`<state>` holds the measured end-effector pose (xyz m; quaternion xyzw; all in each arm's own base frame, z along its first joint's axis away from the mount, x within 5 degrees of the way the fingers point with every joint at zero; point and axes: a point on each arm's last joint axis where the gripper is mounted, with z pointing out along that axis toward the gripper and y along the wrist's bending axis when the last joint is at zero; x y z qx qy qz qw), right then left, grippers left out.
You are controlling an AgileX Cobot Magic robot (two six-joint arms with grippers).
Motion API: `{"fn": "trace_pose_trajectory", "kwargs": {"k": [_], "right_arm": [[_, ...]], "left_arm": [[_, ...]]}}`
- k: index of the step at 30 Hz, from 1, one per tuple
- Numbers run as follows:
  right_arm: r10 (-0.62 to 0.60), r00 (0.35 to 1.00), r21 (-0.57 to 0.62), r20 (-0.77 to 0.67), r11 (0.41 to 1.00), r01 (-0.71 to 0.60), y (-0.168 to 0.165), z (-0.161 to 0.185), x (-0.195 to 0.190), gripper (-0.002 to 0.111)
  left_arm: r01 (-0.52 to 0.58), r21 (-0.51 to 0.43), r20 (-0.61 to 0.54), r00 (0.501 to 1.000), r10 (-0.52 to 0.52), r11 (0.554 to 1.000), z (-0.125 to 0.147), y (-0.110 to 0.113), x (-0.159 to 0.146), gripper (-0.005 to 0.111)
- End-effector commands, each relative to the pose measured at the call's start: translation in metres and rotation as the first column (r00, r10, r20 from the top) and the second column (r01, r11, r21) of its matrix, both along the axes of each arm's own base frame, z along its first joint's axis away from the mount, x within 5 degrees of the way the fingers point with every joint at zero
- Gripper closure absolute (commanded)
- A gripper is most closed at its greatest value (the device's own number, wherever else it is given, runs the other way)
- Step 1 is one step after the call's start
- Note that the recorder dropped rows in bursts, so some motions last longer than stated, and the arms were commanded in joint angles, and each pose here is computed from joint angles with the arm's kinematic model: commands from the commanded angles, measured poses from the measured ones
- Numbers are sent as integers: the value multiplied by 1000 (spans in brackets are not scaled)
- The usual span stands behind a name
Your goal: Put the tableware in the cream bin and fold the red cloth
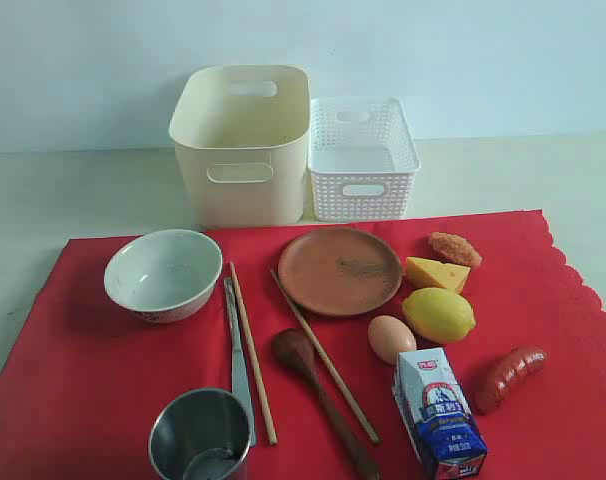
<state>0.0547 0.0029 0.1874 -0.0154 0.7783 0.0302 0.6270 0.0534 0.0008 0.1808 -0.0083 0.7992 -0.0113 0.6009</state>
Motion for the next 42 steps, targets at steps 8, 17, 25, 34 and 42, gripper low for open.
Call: {"fn": "trace_pose_trajectory", "kwargs": {"k": [8,17,25,34,42], "right_arm": [[-3,1000,-2,18,1000,3,0,0,0,108],[-3,1000,-2,18,1000,3,0,0,0,108],[-3,1000,-2,18,1000,3,0,0,0,108],[-3,1000,-2,18,1000,3,0,0,0,108],[-5,1000,-4,-3,1000,5,0,-2,0,108]], "left_arm": [[1,-1,13,1000,-1,1000,0,0,0,107],[1,-1,13,1000,-1,1000,0,0,0,107],[1,-1,13,1000,-1,1000,0,0,0,107],[1,-1,13,1000,-1,1000,0,0,0,107],[1,-1,13,1000,-1,1000,0,0,0,107]]}}
